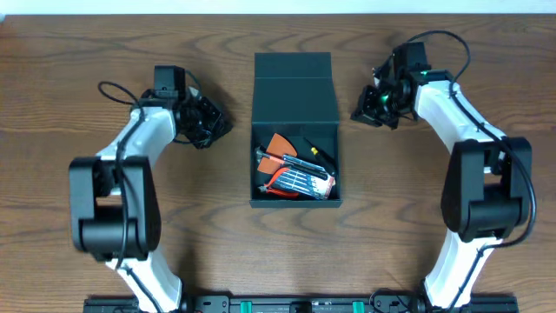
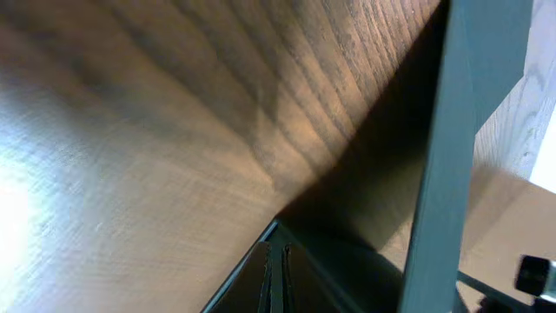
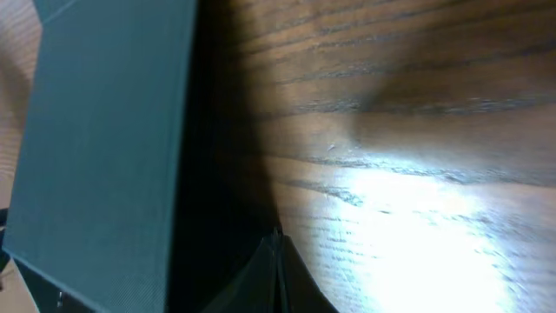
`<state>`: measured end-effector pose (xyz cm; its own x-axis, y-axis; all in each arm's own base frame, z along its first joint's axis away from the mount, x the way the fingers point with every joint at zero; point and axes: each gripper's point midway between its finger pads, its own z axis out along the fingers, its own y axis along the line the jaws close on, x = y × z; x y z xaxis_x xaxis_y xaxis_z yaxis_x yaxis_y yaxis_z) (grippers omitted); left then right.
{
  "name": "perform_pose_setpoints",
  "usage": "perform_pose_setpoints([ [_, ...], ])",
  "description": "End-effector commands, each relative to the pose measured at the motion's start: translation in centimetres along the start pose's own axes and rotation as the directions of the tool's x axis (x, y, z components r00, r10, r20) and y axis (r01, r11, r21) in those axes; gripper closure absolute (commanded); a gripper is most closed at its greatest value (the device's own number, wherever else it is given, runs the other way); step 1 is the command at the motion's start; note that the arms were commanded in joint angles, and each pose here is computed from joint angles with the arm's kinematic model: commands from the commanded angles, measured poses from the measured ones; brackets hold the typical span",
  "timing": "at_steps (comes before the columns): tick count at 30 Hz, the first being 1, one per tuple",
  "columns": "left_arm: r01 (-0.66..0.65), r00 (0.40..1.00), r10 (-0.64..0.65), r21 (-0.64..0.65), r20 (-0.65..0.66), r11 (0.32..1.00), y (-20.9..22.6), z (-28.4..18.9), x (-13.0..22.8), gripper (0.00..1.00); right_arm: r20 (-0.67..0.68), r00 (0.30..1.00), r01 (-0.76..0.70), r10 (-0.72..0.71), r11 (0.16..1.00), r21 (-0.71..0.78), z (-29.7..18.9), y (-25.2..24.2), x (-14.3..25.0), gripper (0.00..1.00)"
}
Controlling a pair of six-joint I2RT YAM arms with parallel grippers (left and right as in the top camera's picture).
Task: Pack container
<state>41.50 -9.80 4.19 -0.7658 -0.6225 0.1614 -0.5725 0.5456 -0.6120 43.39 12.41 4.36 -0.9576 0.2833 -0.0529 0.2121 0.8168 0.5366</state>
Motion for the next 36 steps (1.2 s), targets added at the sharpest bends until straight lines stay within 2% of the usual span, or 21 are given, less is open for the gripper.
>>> perform_pose_setpoints([
  [1, 0.011, 0.999, -0.007, 0.073, -0.049, 0.997, -2.2, 0.4, -0.7, 0.95, -0.016, 0.999, -0.043, 0.042, 0.998, -0.043, 0.5, 0.3, -0.4, 0.99],
  [9, 0.023, 0.991, -0.003, 0.144, -0.133, 0.989, -4.4, 2.4, -2.1, 0.94, -0.037, 0.997, -0.076, 0.074, 0.996, -0.056, 2.1, -0.2, -0.5, 0.99],
  [15, 0.045, 0.986, -0.020, 0.145, -0.166, 0.988, -4.1, 3.6, -2.3, 0.94, -0.027, 0.998, -0.059, 0.057, 0.996, -0.072, 2.4, 0.2, -0.8, 0.99],
  [20, 0.046, 0.981, -0.017, 0.147, -0.195, 0.988, -4.1, 4.9, -1.6, 0.94, 0.000, 0.998, -0.065, 0.065, 0.993, -0.094, 2.9, 0.8, -1.5, 0.99],
  [26, 0.038, 0.974, 0.001, 0.170, -0.225, 0.985, -5.1, 6.0, -0.5, 0.94, -0.046, 0.997, -0.073, 0.068, 0.991, -0.110, 5.4, 1.3, -0.5, 0.99],
  [36, -0.022, 0.962, 0.093, 0.267, -0.258, 0.963, -6.8, 5.5, 0.2, 0.94, 0.007, 0.999, 0.045, -0.044, 0.975, -0.220, 5.7, 4.2, -1.6, 0.99],
])
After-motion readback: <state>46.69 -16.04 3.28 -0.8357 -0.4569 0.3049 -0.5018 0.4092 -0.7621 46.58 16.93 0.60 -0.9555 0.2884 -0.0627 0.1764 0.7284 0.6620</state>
